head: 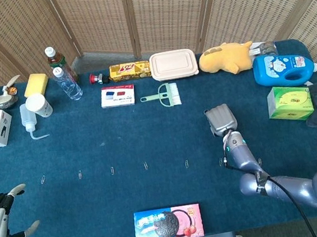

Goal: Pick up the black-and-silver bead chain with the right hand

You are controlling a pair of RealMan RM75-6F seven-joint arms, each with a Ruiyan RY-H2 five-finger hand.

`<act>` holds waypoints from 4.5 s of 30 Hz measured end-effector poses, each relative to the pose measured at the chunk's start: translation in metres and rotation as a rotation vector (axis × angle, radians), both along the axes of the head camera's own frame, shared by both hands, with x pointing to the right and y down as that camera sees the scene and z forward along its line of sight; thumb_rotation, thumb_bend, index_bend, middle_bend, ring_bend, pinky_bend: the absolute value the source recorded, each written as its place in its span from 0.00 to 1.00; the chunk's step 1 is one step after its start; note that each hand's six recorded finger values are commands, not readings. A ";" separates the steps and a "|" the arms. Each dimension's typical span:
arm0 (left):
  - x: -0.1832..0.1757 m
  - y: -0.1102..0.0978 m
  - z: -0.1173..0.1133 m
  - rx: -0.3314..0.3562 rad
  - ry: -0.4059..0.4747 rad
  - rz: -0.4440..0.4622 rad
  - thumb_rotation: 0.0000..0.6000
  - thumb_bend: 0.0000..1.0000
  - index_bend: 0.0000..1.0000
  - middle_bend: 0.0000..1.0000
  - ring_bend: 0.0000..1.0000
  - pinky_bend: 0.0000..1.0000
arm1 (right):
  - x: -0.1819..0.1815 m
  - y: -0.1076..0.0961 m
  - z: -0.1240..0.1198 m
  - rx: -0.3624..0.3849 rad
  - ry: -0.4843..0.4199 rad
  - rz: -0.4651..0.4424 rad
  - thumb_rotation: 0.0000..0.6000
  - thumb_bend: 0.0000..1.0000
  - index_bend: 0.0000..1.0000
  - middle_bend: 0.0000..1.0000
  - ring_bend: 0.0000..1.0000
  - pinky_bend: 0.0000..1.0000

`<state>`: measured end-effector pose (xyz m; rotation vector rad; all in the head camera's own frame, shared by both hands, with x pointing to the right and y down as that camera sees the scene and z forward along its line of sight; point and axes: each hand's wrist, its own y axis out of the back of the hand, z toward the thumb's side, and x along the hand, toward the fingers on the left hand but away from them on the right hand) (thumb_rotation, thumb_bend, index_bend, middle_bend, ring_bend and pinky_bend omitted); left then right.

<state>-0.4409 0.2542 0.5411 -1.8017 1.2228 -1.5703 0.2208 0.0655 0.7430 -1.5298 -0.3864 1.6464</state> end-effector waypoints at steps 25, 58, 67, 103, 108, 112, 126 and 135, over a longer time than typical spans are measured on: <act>-0.005 0.001 -0.001 0.006 -0.005 -0.010 0.97 0.26 0.13 0.25 0.17 0.11 | 0.004 0.007 0.008 -0.026 0.022 0.023 0.99 0.46 0.49 0.95 0.85 0.76; -0.006 0.004 -0.001 0.016 0.001 -0.016 0.97 0.26 0.11 0.25 0.15 0.11 | 0.004 -0.001 -0.019 -0.050 -0.141 0.188 1.00 0.50 0.69 1.00 0.89 0.76; -0.003 0.002 -0.002 0.024 0.006 -0.011 0.97 0.26 0.11 0.24 0.15 0.11 | 0.014 -0.002 -0.053 -0.102 -0.347 0.318 1.00 0.51 0.70 1.00 0.90 0.76; -0.009 -0.019 -0.020 0.094 -0.014 0.035 0.97 0.26 0.09 0.24 0.14 0.11 | 0.006 0.077 -0.087 -0.352 -0.551 0.322 1.00 0.51 0.69 1.00 0.90 0.77; -0.010 -0.020 -0.022 0.098 -0.018 0.037 0.97 0.26 0.09 0.24 0.14 0.11 | 0.011 0.079 -0.079 -0.359 -0.535 0.328 1.00 0.51 0.68 1.00 0.90 0.76; -0.011 -0.019 -0.021 0.094 -0.020 0.033 0.97 0.26 0.09 0.24 0.13 0.11 | 0.010 0.078 -0.077 -0.361 -0.537 0.329 1.00 0.51 0.68 1.00 0.90 0.76; -0.012 -0.019 -0.020 0.092 -0.020 0.032 0.97 0.26 0.09 0.24 0.13 0.11 | 0.010 0.077 -0.074 -0.365 -0.522 0.330 1.00 0.51 0.68 1.00 0.90 0.77; -0.014 -0.019 -0.021 0.097 -0.026 0.029 0.97 0.26 0.09 0.24 0.13 0.11 | 0.026 0.065 -0.084 -0.310 -0.513 0.360 1.00 0.51 0.67 1.00 0.90 0.77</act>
